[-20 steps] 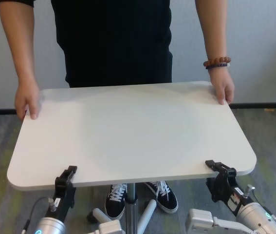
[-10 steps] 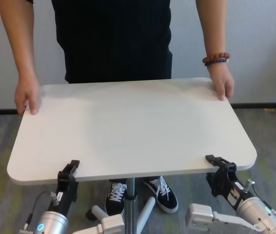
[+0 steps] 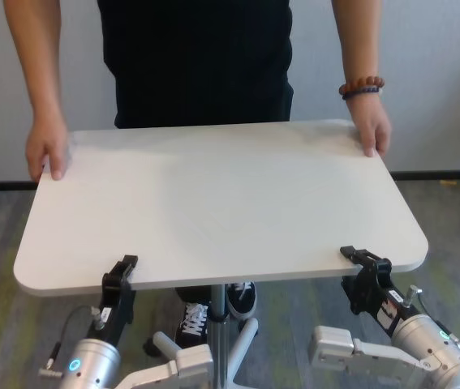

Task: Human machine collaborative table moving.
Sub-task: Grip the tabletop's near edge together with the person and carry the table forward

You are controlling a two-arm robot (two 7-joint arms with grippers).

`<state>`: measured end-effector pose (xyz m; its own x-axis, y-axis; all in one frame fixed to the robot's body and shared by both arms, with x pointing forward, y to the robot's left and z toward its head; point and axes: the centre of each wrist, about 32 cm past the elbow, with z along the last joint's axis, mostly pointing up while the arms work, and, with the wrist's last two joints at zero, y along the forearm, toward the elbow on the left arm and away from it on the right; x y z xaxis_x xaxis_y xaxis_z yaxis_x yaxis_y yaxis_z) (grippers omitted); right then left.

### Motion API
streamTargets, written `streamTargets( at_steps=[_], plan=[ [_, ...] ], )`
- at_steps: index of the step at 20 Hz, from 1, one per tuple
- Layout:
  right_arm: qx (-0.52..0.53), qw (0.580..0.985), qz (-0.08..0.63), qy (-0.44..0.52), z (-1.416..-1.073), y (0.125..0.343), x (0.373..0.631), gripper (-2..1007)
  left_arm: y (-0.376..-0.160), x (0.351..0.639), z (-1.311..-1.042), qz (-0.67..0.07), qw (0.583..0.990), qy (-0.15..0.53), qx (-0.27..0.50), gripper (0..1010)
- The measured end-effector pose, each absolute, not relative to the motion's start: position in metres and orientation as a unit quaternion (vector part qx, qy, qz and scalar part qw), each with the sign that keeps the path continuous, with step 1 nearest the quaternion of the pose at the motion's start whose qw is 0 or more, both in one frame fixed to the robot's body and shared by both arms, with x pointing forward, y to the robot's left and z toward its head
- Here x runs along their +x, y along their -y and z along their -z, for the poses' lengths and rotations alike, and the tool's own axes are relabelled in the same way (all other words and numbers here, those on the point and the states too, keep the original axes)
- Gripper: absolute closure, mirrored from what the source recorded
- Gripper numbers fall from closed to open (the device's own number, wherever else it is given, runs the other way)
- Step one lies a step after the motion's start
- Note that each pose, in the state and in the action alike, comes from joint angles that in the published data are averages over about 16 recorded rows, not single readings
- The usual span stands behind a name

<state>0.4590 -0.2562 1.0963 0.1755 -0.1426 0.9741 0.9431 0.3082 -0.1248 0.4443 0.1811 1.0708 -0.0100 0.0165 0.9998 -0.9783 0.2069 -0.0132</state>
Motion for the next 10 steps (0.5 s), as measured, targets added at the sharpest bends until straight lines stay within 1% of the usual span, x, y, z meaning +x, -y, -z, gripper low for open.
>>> streamTargets(
  at_steps=[10],
  plan=[
    [-0.408, 0.645, 0.421, 0.491, -1.098, 0.257, 0.476, 742, -0.174, 0.459, -1.076, -0.452, 0.545, 0.556, 0.435, 776]
  ],
)
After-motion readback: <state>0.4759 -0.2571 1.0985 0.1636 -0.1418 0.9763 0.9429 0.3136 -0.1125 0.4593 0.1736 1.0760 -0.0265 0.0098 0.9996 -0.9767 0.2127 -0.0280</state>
